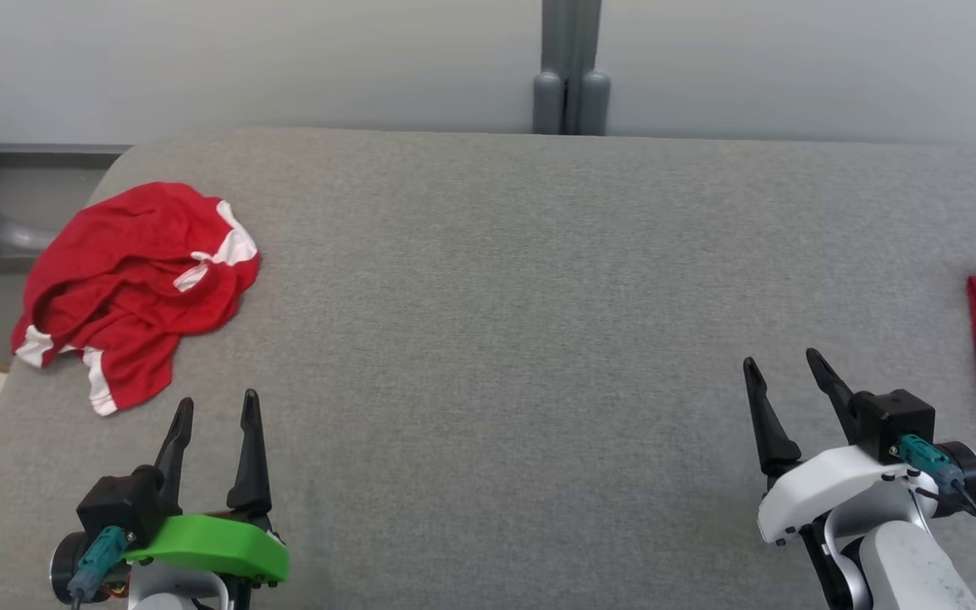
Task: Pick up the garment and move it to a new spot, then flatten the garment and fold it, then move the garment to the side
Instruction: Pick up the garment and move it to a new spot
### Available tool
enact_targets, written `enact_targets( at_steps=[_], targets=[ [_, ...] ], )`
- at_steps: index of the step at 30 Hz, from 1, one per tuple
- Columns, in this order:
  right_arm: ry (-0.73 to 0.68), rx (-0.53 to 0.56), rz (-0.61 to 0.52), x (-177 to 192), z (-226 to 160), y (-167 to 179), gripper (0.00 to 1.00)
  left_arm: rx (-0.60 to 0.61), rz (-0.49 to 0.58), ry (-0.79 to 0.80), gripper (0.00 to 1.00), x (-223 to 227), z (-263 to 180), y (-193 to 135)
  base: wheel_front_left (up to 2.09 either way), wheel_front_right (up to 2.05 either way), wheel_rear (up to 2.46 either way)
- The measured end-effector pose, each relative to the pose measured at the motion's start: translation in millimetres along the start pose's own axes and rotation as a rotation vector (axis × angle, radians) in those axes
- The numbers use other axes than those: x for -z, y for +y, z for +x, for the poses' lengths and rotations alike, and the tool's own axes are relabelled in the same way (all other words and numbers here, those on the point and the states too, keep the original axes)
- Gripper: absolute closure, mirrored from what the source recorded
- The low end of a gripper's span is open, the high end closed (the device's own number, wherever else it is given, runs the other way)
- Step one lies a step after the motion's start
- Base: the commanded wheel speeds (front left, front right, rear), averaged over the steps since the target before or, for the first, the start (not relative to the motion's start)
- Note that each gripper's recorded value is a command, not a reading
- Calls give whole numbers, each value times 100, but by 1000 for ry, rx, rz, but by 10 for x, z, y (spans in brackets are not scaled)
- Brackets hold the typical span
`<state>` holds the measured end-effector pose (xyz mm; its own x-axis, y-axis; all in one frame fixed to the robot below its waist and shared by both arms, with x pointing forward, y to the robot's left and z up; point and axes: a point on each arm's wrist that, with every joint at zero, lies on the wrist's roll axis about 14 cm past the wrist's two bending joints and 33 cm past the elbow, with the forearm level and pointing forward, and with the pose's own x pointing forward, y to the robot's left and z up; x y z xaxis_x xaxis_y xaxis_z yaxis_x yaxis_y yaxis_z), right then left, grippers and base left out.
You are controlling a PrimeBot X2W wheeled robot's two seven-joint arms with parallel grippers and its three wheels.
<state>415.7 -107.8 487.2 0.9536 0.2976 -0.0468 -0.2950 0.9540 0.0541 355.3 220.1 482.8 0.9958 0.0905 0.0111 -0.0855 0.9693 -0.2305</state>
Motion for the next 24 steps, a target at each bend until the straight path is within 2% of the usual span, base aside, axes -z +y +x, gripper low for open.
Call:
enact_targets(
  at_steps=[14, 24],
  targets=[
    [26, -249, 19, 89, 382, 869, 0, -255, 18, -40, 0, -151, -567, 780, 0, 0, 0],
    [14, -357, 27, 75, 497, 1278, 0, -358, 17, -66, 0, -231, -860, 1047, 0, 0, 0]
  ],
)
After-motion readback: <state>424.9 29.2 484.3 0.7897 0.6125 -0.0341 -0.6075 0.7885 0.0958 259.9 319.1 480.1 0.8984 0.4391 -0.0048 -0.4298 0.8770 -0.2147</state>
